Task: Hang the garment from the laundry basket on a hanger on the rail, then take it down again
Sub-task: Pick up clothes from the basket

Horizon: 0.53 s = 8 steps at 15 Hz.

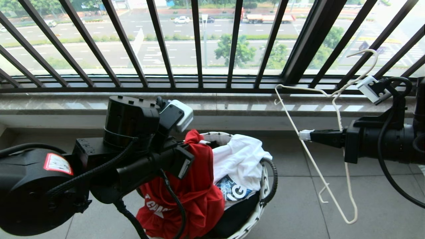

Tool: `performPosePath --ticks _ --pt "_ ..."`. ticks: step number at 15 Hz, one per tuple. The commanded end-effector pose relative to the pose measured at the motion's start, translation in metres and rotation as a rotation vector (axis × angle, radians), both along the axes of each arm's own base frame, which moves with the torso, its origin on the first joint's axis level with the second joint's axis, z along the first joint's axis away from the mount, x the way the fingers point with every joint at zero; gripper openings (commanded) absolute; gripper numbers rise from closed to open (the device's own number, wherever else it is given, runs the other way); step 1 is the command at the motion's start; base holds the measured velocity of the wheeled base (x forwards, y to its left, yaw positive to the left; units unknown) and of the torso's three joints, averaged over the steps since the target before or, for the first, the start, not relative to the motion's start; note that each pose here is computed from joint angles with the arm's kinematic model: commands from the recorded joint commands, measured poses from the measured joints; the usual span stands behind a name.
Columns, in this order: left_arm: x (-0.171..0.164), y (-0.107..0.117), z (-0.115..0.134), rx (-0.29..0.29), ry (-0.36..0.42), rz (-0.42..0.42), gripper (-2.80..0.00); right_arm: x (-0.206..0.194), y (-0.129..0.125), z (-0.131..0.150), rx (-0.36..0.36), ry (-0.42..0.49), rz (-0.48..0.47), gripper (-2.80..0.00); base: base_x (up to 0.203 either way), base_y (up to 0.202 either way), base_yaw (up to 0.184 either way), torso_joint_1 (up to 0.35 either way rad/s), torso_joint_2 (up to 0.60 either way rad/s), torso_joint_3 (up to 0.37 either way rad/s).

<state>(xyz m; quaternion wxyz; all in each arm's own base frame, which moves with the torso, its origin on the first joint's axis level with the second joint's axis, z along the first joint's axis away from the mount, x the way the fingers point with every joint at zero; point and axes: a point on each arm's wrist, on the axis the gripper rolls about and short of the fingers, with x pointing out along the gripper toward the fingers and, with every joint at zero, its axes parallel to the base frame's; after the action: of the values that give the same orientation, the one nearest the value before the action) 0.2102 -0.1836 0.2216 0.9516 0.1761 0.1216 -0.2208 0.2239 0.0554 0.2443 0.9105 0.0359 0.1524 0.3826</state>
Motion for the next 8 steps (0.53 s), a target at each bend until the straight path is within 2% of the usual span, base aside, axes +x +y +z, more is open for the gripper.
performPosePath --ticks 1,3,4,5,8 --pt "-0.029 0.015 0.038 -0.108 -0.12 -0.022 -2.8 0.0 -0.004 0.003 0.003 -0.012 -0.013 -2.8 0.0 0.0 0.0 0.0 0.0 0.0" --pt "-0.041 0.018 0.047 -0.15 -0.175 -0.044 -2.8 0.001 -0.007 0.005 0.005 -0.017 -0.027 -2.8 0.0 0.0 0.0 0.0 0.0 0.0" --pt "-0.049 0.016 0.044 -0.134 -0.168 -0.079 -2.8 0.001 -0.009 0.006 0.006 -0.021 -0.036 -2.8 0.0 0.0 0.0 0.0 0.0 0.0" --pt "-0.053 0.012 0.032 -0.079 -0.137 -0.109 -2.8 0.001 -0.01 0.006 0.006 -0.023 -0.039 -2.8 0.0 0.0 0.0 0.0 0.0 0.0" --pt "-0.039 -0.012 -0.023 0.145 -0.004 -0.151 -2.8 0.002 -0.013 0.007 0.006 -0.025 -0.054 -2.8 0.0 0.0 0.0 0.0 0.0 0.0"
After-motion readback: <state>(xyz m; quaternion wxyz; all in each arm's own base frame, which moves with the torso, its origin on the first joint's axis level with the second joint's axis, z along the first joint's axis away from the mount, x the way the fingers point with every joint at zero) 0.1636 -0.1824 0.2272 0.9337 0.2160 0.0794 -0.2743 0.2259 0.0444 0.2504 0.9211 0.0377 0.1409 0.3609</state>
